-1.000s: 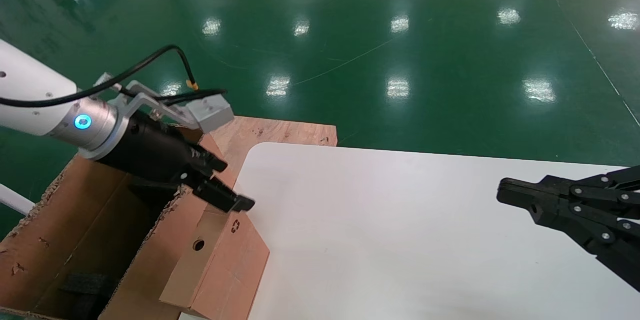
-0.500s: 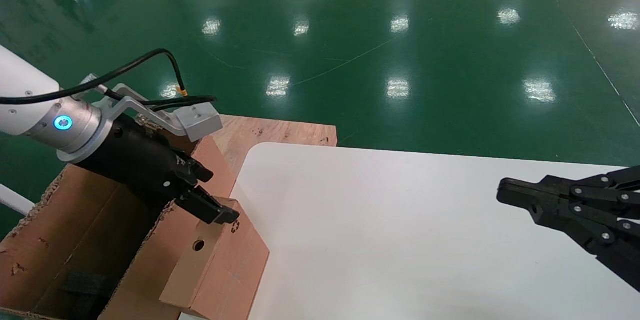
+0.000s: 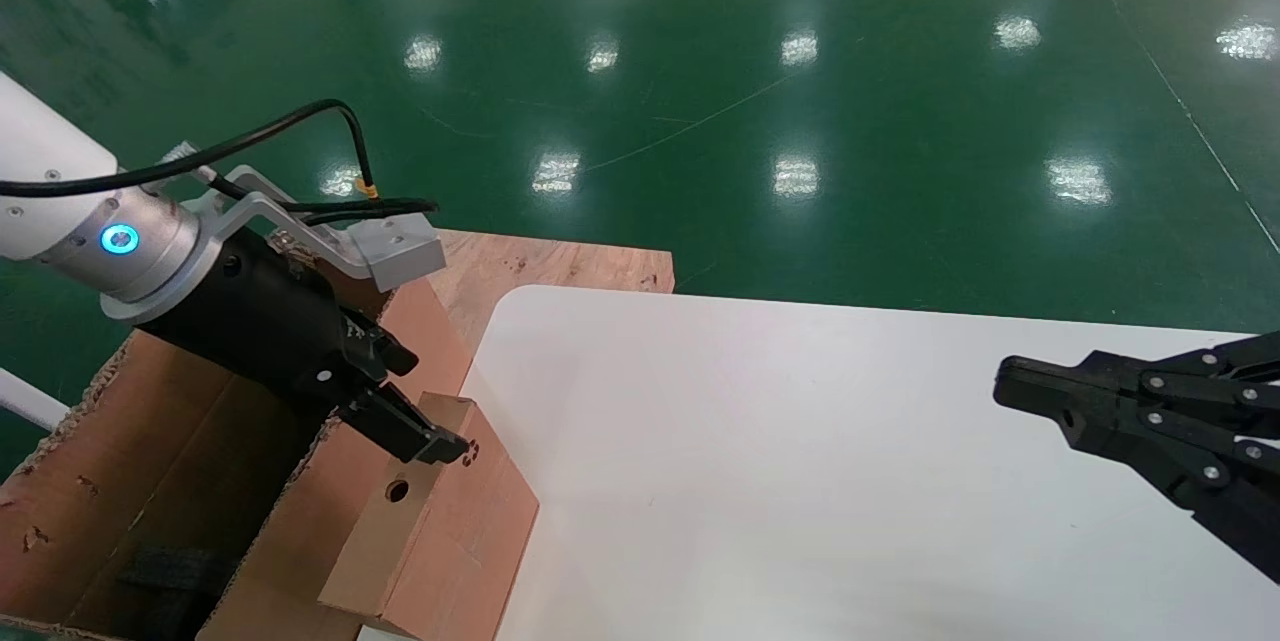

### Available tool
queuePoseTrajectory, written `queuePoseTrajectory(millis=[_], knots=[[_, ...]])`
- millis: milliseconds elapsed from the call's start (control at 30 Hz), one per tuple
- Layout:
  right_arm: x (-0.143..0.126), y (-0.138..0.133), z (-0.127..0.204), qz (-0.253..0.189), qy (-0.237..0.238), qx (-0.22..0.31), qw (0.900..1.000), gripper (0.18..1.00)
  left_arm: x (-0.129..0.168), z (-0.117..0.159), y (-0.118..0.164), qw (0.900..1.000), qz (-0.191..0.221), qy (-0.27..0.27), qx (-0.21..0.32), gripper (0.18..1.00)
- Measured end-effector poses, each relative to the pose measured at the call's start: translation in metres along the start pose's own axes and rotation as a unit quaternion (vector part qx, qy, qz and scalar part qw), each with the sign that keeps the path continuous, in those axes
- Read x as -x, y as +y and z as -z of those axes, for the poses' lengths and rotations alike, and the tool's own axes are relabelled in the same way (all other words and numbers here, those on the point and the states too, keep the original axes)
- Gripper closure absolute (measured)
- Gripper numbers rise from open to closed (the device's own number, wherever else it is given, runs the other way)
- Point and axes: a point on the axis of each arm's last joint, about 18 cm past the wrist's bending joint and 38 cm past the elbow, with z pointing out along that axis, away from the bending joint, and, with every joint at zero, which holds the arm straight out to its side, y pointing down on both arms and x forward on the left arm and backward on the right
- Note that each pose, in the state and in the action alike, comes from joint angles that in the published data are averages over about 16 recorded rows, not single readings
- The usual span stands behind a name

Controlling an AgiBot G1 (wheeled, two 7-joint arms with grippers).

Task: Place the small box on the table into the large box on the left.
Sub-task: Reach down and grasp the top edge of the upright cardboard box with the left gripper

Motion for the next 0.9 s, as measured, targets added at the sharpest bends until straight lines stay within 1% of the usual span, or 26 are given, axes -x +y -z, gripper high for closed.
queuePoseTrajectory(millis=[433,700,900], knots=[[0.000,0.000,0.000,0.000,0.000,0.000,1.000,0.988,-0.003,0.002,-0.007,1.0000,0.005,0.003,0.003,0.184],[0.000,0.000,0.000,0.000,0.000,0.000,1.000,0.988,0.001,0.004,-0.025,0.9988,0.024,-0.038,0.021,0.184],[0.000,0.000,0.000,0.000,0.000,0.000,1.000,0.988,-0.003,0.008,-0.044,0.9947,0.046,-0.080,0.045,0.184]])
